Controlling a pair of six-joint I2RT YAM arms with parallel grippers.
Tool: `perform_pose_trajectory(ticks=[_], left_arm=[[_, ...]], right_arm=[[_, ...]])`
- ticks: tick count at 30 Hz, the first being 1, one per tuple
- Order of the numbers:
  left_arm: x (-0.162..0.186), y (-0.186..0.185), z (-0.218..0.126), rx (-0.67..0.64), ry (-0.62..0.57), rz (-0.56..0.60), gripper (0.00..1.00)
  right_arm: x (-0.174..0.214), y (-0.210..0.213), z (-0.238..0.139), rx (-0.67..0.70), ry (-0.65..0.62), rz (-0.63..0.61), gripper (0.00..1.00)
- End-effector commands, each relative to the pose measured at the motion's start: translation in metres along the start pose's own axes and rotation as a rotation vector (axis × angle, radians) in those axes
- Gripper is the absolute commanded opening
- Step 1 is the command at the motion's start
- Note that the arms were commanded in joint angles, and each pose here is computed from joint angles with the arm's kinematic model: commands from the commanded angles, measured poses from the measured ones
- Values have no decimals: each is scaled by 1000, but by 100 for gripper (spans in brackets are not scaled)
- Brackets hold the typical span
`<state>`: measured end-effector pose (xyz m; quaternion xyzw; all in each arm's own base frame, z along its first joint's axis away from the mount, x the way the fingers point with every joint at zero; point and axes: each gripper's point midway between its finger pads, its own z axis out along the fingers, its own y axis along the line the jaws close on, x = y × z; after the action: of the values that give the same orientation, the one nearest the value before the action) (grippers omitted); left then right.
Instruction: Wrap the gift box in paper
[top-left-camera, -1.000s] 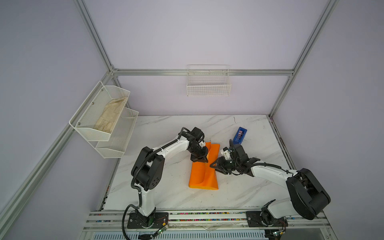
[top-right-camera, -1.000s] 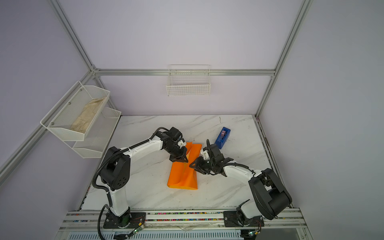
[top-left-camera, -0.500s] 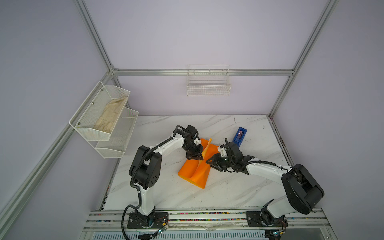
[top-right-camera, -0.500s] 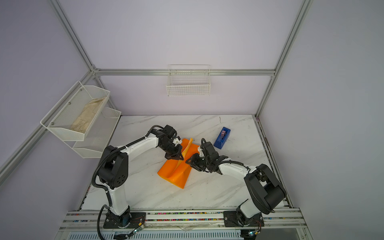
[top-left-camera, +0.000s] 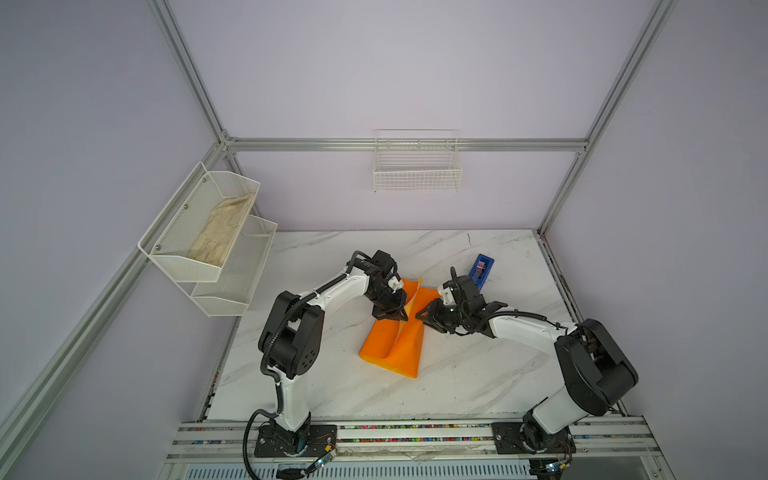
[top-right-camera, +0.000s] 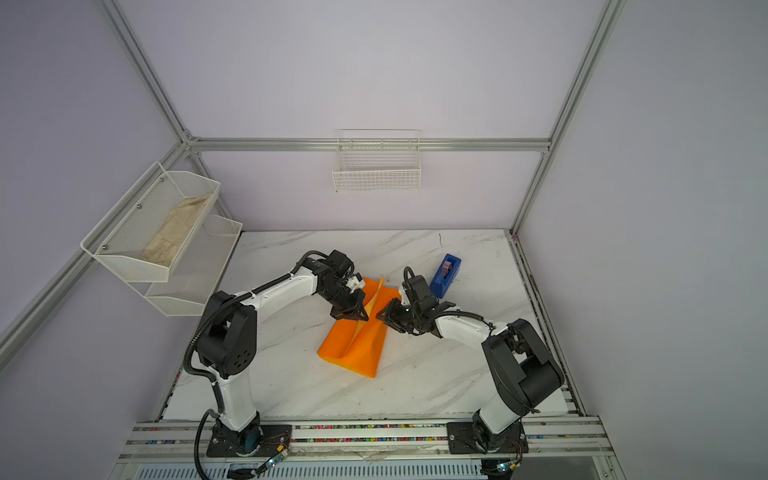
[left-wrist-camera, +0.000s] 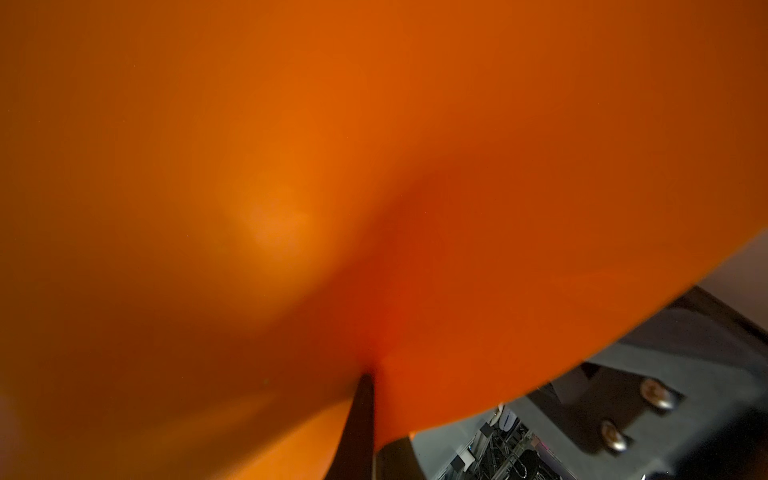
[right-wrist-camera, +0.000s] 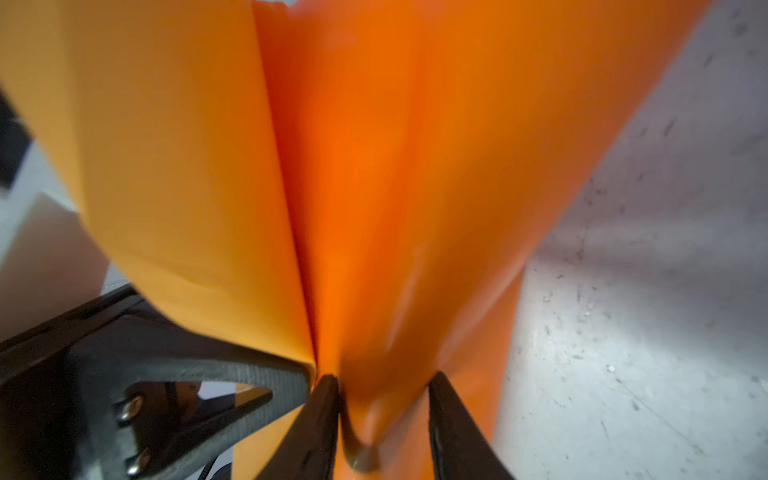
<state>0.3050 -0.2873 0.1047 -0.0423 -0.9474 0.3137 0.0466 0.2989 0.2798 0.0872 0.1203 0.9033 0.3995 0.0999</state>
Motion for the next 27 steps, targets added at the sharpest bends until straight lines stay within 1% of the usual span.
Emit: perform_pose_trajectory(ticks=[1,7,12,15,19,24,27], left_arm=[[-6,-41,-27,85,-52,54,0],[-9,-52,-42,99,-93,65,0],[-7,-56,-46,114,-94,67,0],[-4,-54,-41,117,-76,62,0],[-1,-52,-33,118,-53,59,0],[3,-53,-19,133,-17,56,0],[5,-48,-7,129,3,47,0]], right_arm=[[-2,-12,3,60,0,-16,38],[-1,-16,3,86,5,-26,38],[-2,-24,7,124,9,-29,43],[-2,-29,11,146,18,-32,44],[-3,-30,14,151,20,-43,50],[-1,-33,18,157,28,-40,51],[0,-34,17,159,30,-40,51]])
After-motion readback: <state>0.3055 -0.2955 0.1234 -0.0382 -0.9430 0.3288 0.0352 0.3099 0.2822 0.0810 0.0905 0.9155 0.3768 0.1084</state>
